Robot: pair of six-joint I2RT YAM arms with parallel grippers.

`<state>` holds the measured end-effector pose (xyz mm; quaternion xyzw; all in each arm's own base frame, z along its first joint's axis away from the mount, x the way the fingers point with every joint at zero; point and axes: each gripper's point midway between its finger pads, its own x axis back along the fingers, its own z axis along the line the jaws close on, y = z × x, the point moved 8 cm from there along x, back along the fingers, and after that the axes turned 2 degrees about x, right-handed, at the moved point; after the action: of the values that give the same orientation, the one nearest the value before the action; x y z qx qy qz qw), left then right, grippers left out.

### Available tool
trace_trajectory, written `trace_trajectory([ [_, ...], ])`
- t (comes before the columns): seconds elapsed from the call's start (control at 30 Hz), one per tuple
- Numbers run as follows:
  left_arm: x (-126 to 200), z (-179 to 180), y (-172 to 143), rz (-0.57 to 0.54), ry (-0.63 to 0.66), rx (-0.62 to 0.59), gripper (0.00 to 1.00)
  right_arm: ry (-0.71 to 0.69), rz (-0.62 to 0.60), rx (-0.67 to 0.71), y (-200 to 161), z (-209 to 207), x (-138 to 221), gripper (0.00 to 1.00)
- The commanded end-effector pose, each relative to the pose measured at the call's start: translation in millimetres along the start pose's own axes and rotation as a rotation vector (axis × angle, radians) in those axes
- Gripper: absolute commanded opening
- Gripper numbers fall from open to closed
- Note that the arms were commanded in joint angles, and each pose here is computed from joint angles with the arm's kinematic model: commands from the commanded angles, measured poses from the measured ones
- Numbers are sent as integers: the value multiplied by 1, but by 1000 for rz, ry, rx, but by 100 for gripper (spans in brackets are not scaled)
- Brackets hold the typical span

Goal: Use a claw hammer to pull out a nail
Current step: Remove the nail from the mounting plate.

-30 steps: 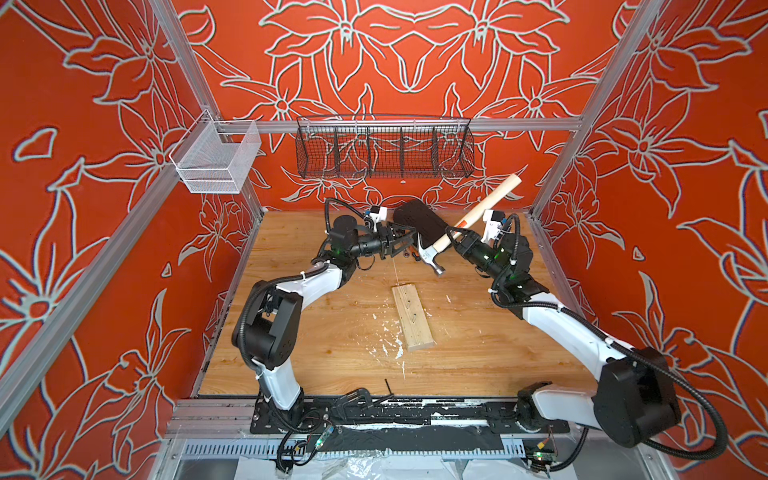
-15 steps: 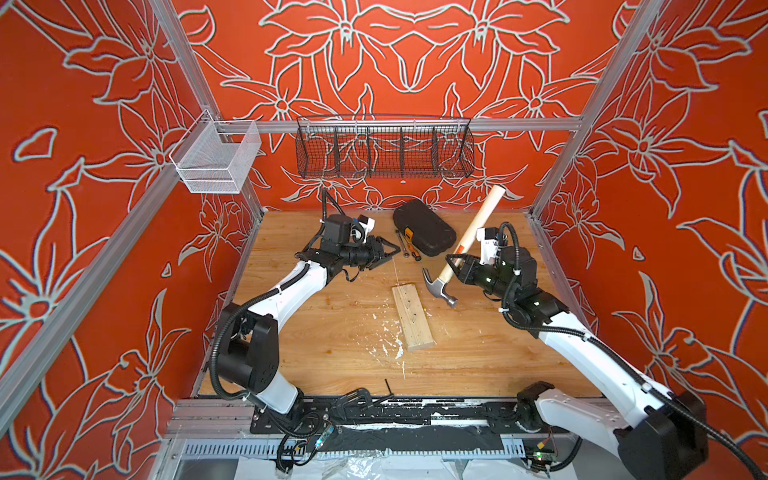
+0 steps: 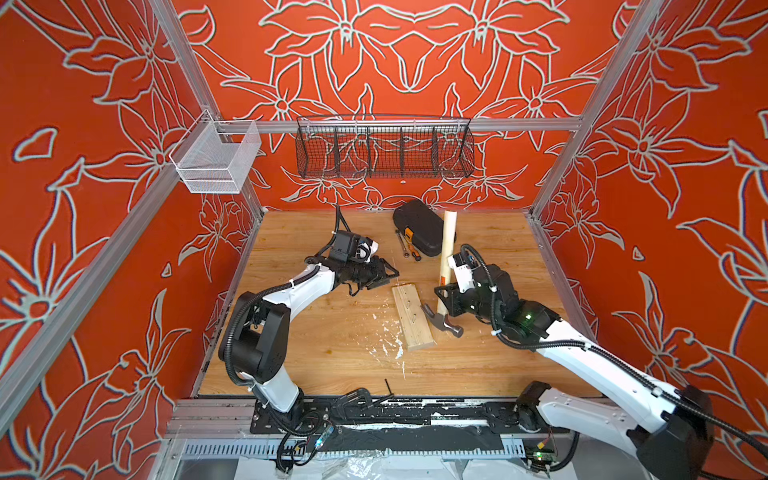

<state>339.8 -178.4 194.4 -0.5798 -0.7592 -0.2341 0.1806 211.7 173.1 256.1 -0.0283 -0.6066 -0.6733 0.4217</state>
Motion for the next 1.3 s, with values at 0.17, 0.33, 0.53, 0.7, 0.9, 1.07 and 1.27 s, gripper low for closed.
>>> trace_trajectory([
  [0.17, -14, 20, -11, 42, 36, 23, 48, 2, -16, 115, -4, 20, 2, 0],
  [0.33, -22, 22, -11, 55, 58, 24, 39, 5, -1, 140, -9, 29, -8, 0],
  [0.53, -28, 24, -6, 59, 86, 34, 23, -7, 15, 173, -15, 35, -19, 0],
  [0.7, -33, 25, -3, 63, 99, 41, 20, -40, 8, 189, -15, 36, -27, 0],
  [0.9, -41, 35, -4, 81, 135, 71, 15, -74, -8, 209, -11, 38, -38, 0],
  [1.07, -46, 38, -6, 94, 167, 75, 13, -80, -7, 220, -10, 41, -47, 0],
  [1.27, -49, 39, -7, 98, 212, 61, 11, -83, -12, 240, -9, 46, -51, 0],
])
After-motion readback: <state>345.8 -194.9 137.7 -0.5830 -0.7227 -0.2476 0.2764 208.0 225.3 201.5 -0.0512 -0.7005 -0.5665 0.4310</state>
